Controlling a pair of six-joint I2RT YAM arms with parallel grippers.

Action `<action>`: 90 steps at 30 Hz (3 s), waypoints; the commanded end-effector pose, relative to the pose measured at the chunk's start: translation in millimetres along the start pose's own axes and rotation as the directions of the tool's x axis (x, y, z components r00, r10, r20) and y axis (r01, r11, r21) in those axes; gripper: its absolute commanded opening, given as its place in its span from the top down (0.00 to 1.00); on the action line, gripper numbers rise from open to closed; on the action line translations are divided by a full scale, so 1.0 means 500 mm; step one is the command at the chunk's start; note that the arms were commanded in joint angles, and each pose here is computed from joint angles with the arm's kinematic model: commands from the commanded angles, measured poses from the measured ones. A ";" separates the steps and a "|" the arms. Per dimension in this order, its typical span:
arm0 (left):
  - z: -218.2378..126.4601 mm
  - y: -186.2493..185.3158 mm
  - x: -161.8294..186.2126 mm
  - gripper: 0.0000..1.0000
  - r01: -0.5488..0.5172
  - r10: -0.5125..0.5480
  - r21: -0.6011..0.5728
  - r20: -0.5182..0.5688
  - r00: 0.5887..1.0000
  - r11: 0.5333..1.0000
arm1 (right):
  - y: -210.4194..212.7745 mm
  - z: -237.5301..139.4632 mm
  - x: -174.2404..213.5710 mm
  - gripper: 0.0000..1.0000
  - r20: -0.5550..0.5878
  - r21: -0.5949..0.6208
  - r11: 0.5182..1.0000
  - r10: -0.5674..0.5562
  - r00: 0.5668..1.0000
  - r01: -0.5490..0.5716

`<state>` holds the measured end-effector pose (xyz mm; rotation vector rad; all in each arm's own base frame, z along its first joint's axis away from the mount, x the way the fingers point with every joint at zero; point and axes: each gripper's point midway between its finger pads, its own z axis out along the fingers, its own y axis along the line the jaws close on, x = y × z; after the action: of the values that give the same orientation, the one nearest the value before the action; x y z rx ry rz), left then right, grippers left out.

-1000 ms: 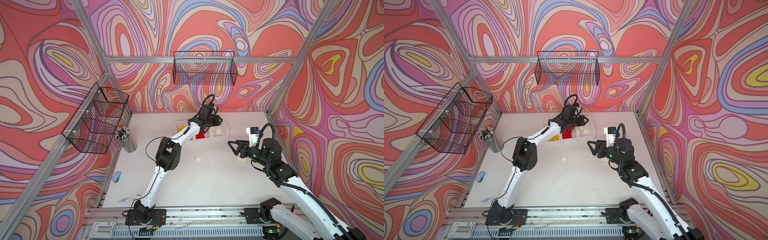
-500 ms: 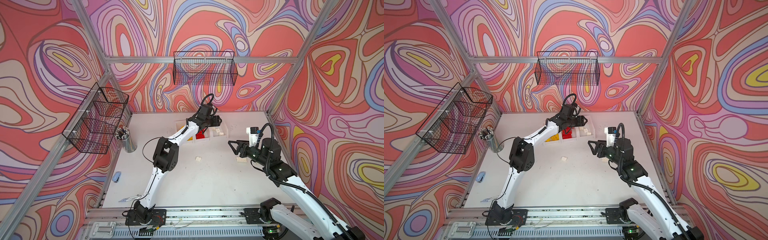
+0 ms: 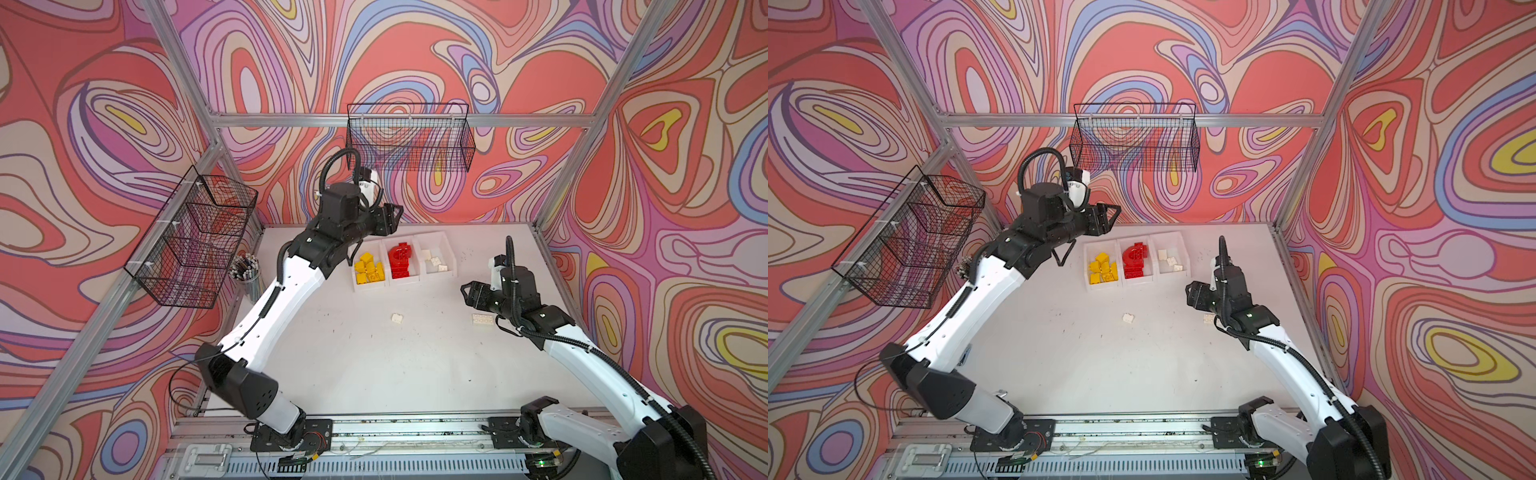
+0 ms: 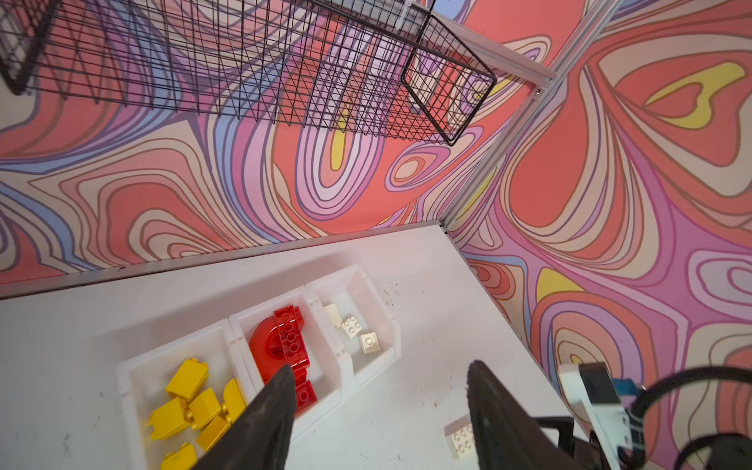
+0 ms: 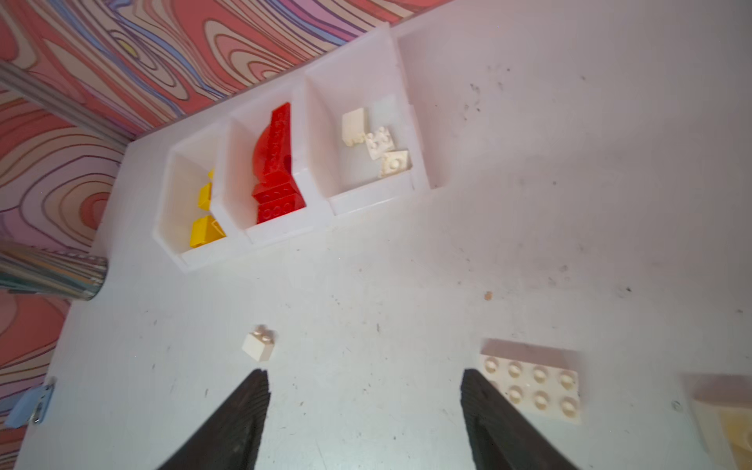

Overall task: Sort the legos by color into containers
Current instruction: 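Withdraw the left arm while the right gripper grasps the white 2x4 brick, then carry the white 2x4 brick with the right gripper over the farthest compartment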

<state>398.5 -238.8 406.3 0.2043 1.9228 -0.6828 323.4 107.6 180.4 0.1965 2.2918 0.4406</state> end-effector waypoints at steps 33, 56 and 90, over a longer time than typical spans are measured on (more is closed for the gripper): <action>-0.178 0.188 0.319 0.25 -0.157 0.086 -0.287 -0.243 0.966 0.945 | -0.199 0.162 0.158 0.02 -0.226 0.427 0.901 0.021 0.974 0.080; -0.180 0.185 0.319 0.25 -0.153 0.085 -0.280 -0.241 0.967 0.948 | -0.200 0.192 0.203 0.34 -0.272 0.403 0.914 0.069 0.960 0.048; -0.172 0.189 0.337 0.25 -0.151 0.072 -0.280 -0.275 0.959 0.948 | 0.150 0.190 -0.195 0.56 -0.044 -0.096 0.994 -0.057 0.997 0.052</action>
<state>296.0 -140.9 258.5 0.2176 2.1902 -0.3004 449.7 161.5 215.8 0.1202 2.2861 0.4904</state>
